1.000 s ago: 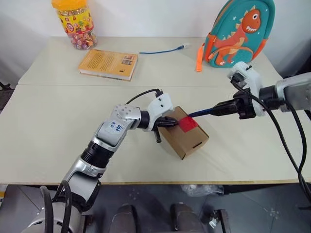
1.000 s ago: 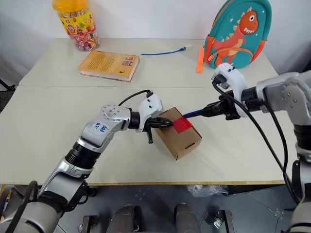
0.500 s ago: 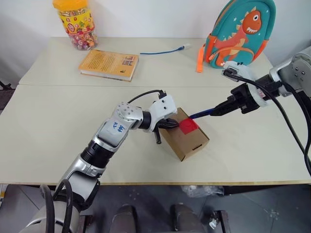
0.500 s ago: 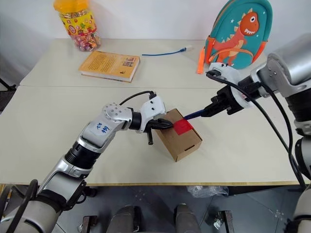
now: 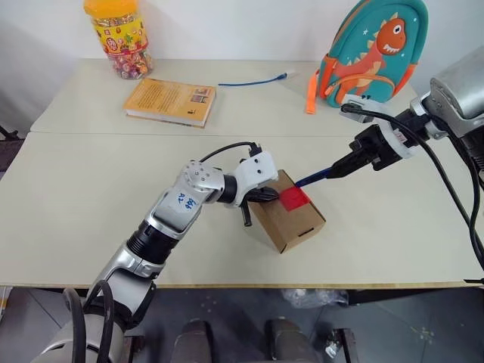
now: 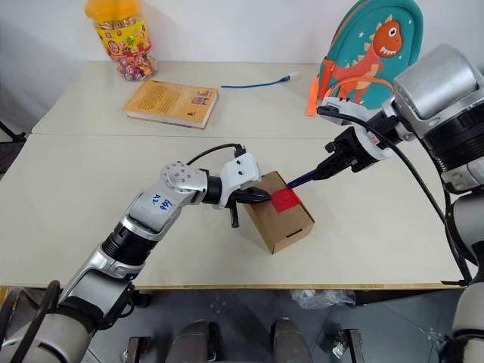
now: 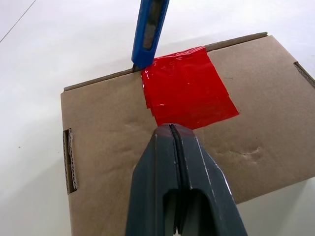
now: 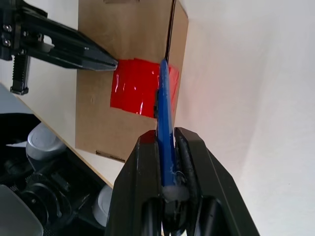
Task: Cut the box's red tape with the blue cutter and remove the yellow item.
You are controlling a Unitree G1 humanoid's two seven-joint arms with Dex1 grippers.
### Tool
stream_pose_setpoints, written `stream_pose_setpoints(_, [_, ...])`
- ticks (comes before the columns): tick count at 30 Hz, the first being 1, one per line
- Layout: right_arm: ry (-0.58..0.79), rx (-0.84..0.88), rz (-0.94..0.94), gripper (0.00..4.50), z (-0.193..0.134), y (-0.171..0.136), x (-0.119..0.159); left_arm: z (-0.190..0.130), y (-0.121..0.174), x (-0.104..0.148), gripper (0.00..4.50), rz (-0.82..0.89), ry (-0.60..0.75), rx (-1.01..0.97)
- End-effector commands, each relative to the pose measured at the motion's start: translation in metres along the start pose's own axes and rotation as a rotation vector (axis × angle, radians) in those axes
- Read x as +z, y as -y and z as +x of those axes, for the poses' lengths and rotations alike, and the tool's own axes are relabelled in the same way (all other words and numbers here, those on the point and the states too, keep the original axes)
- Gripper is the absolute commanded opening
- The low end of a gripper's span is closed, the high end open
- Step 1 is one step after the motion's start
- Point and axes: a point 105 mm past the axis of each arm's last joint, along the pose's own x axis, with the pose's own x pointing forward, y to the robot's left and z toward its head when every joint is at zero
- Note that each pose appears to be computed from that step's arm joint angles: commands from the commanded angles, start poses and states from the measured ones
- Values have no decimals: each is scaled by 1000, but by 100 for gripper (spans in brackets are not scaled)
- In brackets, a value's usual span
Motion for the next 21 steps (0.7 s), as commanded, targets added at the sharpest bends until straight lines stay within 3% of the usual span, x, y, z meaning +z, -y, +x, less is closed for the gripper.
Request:
stream_pose_setpoints(1, [-27, 54, -30, 16, 1, -14, 4, 22, 35, -73, 0, -140, -243, -119])
stream_pose_setpoints(21, [-187, 14, -62, 16, -13, 2, -11, 26, 44, -79, 0, -153, -267, -134])
